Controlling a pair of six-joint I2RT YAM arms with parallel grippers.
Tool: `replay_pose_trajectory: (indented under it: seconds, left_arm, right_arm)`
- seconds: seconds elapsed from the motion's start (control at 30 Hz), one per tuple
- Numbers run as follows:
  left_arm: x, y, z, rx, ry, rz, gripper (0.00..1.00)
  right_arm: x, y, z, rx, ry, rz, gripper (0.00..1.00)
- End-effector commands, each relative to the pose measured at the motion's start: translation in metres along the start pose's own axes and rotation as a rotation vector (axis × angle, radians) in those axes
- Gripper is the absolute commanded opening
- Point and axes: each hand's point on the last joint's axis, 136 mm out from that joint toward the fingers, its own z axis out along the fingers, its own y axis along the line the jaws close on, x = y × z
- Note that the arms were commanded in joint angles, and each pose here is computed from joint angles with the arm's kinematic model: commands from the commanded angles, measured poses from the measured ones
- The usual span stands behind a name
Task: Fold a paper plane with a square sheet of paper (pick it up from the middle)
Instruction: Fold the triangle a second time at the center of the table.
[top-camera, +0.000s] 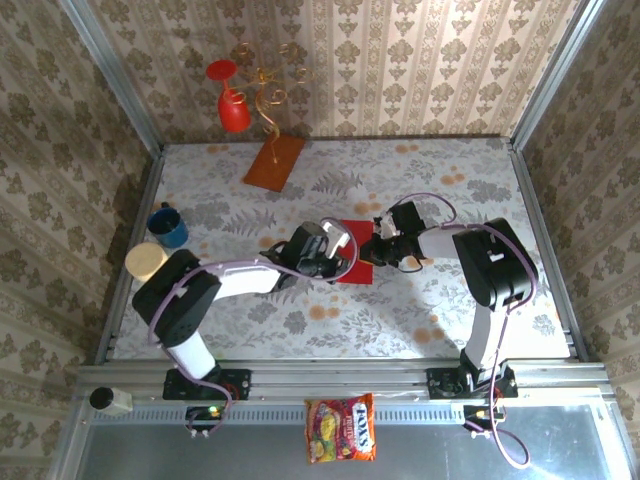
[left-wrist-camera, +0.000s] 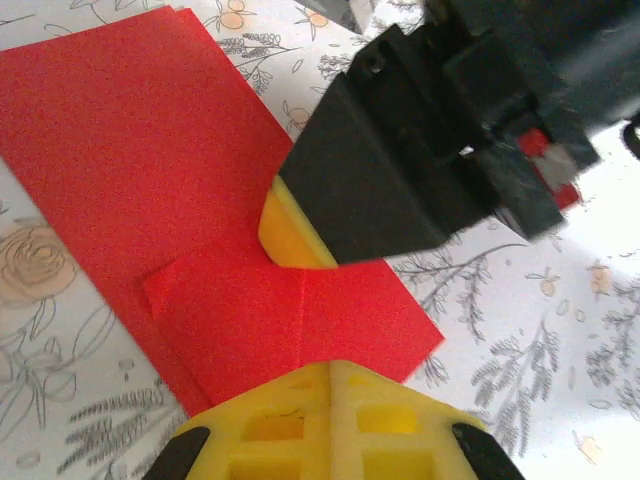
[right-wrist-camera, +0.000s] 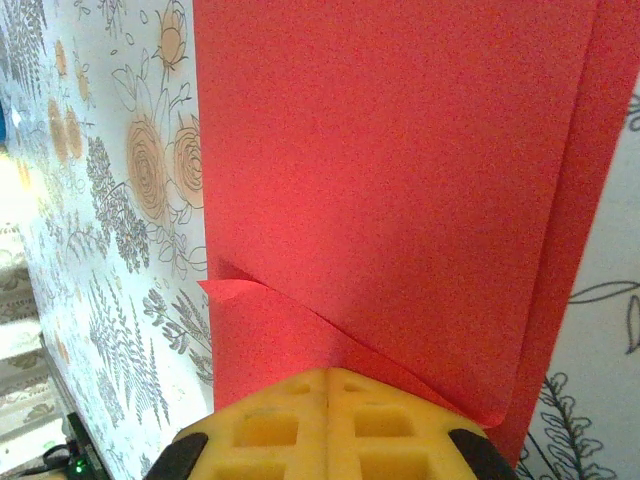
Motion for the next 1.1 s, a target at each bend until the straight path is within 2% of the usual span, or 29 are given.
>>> replay_pose_trajectory:
  seconds: [0.0,0.23,0.63,0.87,1.07]
  left_arm:
    - [0.020,0.012,0.015,0.005,0.093,0.012,0.00]
    - [0.051,0.031,0.033,-0.023,0.176,-0.005,0.00]
    - [0.091,0.040,0.031,-0.041,0.233,-0.040,0.00]
    - [0.100,0.041,0.031,-0.040,0.246,-0.046,0.00]
    - [0.102,0.041,0.031,-0.036,0.249,-0.055,0.00]
  right_arm:
    - [0.050,-0.072,0.017,0.263,0.095,0.101,0.00]
    - [0.052,-0.057,0.013,0.256,0.099,0.074,0.00]
    - [0.002,-0.048,0.003,0.315,0.070,0.064,0.01]
    - [-0.014,-0.061,-0.005,0.321,0.038,0.098,0.16]
    - [-0.036,-0.073,-0.020,0.322,-0.012,0.148,0.21]
